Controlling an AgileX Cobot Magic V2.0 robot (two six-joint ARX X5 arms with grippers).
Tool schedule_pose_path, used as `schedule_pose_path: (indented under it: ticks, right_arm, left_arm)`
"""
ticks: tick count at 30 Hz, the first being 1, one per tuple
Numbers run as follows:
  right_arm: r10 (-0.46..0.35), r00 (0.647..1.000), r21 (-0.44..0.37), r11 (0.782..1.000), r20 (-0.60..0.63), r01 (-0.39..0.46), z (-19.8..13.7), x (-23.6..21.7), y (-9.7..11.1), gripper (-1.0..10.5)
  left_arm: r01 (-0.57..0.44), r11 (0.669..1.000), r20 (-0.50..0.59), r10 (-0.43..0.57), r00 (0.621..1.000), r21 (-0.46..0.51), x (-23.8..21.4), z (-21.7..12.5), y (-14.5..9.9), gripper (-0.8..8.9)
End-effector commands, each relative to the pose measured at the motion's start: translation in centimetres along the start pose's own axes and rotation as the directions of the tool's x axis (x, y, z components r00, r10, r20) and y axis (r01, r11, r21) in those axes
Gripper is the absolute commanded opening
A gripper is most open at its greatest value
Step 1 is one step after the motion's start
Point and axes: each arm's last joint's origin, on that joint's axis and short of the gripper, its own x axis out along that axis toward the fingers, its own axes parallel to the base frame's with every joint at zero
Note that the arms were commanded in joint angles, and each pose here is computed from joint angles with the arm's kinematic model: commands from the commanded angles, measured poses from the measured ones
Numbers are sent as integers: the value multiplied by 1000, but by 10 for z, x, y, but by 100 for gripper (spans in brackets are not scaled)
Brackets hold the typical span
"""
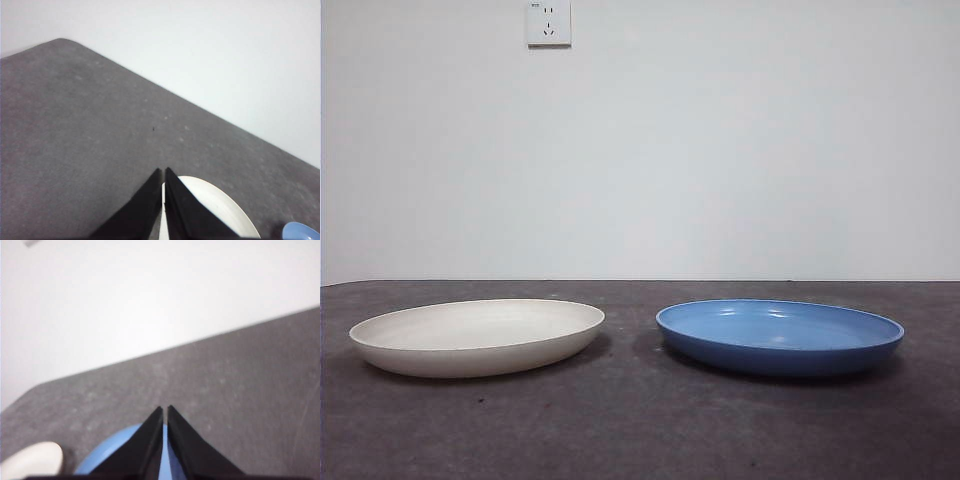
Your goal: Pick up the white plate, put it on the blue plate, put it on desk
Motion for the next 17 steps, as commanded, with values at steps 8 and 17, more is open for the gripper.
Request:
schedule_pose_path:
  ticks: [8,17]
  right_arm:
    - [-18,999,-94,995,-47,13,57,-10,28,9]
    - [-29,934,-166,986,-356,-33,96,8,42,9]
  left_arm:
    - [126,979,-145,-104,984,157,-5,46,-29,9]
    - [276,938,-396,-177,901,208,12,74,-48,9]
